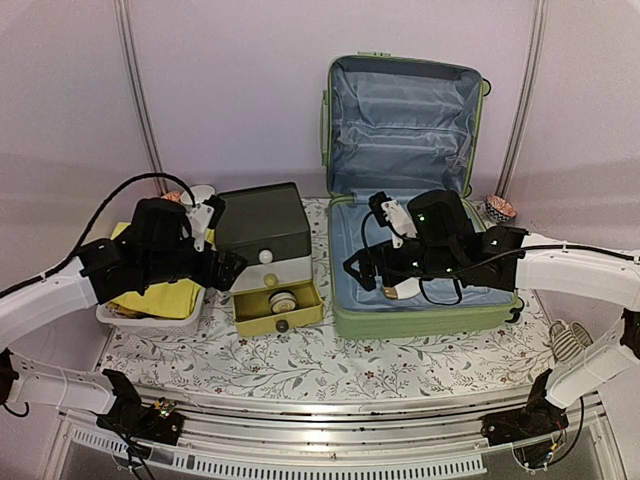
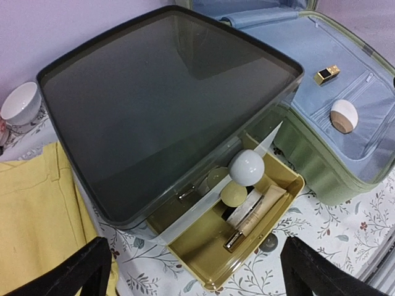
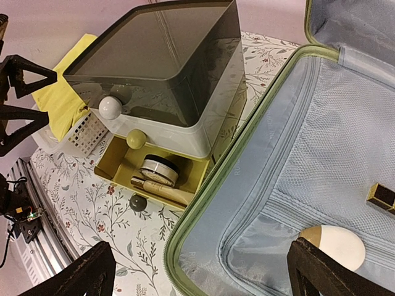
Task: Open, take out, and arrange the luggage
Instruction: Open the drawer of the storage box.
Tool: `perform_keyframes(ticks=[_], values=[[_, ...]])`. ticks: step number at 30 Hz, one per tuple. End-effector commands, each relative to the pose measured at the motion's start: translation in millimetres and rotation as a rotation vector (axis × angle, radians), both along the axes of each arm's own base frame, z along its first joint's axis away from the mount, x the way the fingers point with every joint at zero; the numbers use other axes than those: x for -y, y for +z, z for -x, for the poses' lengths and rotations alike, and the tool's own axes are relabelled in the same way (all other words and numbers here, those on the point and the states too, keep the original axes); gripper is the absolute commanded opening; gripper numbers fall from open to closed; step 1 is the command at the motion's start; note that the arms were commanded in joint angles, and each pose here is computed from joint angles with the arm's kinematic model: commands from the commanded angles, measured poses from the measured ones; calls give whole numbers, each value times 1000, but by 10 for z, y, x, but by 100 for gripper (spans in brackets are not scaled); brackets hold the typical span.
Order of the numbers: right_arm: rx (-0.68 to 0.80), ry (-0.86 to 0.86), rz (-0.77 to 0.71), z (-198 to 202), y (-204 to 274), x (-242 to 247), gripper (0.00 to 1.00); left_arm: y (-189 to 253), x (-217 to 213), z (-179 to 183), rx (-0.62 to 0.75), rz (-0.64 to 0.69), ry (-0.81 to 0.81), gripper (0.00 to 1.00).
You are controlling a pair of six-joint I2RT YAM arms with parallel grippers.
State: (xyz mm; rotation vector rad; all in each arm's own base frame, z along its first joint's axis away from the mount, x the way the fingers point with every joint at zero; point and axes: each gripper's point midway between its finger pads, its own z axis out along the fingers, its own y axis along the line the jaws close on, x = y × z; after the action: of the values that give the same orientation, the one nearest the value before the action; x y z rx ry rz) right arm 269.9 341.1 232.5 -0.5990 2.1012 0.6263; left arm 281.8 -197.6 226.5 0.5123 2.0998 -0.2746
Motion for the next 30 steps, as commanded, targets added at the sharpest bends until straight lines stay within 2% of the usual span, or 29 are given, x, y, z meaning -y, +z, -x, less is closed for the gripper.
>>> perform_keyframes(ticks=[1,5,12,17,20,23,30], values=[[15,-3,-32,-46,118,-37,99,23,28,12,0,119,44,98],[10,-5,-32,-41,103,-33,99,48,105,60,-6,244,36,98],[-4,-10,-42,-35,92,-34,99,-159,50,36,-69,378,156,98],[-7,-13,-54,-42,116,-50,99,-222,137,71,-116,544,172,95],[3,-3,-62,-45,168,-75,99,-223,260,121,-138,672,124,88],[19,-7,-71,-64,227,-75,99,-338,282,95,-196,748,157,70],[19,9,-83,-40,245,-96,99,-590,427,46,-322,853,181,69]])
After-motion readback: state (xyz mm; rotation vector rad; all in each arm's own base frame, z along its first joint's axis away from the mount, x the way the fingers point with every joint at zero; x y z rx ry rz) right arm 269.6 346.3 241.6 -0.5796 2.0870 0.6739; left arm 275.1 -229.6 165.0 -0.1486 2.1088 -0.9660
